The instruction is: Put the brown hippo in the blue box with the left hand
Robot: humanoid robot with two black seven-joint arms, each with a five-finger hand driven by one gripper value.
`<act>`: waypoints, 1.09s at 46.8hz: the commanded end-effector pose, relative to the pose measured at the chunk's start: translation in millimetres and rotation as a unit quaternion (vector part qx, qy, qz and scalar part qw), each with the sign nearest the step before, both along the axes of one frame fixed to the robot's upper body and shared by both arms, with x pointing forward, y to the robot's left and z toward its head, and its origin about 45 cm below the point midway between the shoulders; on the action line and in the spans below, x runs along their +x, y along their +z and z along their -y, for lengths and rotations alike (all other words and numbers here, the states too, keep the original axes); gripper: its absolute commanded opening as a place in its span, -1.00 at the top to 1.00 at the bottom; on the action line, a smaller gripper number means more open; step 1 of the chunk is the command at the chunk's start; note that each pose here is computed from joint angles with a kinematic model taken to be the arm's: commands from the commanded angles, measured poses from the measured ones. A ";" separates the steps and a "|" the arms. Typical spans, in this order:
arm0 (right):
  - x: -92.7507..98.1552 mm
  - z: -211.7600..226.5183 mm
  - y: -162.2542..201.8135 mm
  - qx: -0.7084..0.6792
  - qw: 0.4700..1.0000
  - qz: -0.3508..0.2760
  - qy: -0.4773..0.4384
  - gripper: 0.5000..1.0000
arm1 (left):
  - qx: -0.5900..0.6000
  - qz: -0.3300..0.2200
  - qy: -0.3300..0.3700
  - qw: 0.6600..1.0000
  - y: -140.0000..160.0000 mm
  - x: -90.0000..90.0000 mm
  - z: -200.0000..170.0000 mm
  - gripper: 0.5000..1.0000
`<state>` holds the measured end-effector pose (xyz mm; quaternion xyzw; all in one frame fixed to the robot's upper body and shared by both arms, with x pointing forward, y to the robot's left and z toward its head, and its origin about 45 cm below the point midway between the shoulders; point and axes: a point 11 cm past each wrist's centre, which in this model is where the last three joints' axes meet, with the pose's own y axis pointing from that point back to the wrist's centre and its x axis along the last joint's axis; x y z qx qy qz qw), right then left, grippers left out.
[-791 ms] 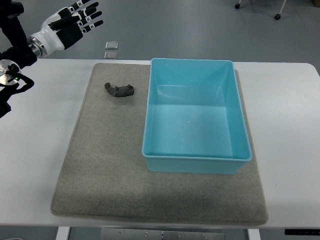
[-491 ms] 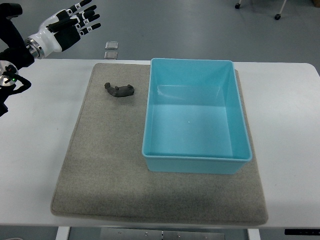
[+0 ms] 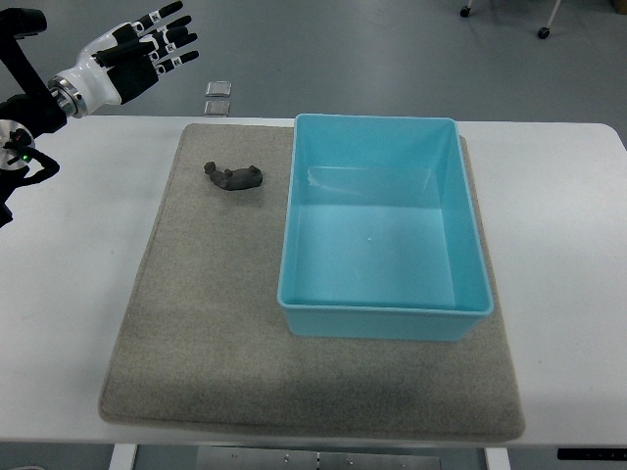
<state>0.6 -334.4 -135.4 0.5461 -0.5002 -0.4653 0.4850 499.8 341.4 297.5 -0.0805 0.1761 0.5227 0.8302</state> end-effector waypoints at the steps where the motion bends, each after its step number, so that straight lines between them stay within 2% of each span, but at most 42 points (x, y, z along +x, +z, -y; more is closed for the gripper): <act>1: -0.1 0.0 0.0 0.000 1.000 -0.001 0.000 -0.74 | -0.001 0.002 -0.001 1.000 1.6 0.5 1.1 -1.00; 25: -0.1 0.0 0.0 0.000 1.000 -0.001 0.000 -0.74 | 0.008 -0.005 0.003 1.000 -6.5 -2.3 -3.7 -0.99; 40: 0.0 0.0 0.0 0.000 1.000 0.000 0.000 -0.74 | 0.118 0.001 -0.021 0.993 -5.2 -4.1 -10.6 -0.99; 51: -0.1 0.0 0.0 0.000 1.000 -0.001 0.000 -0.74 | 0.202 0.018 -0.044 0.978 9.1 -1.9 -12.1 -0.99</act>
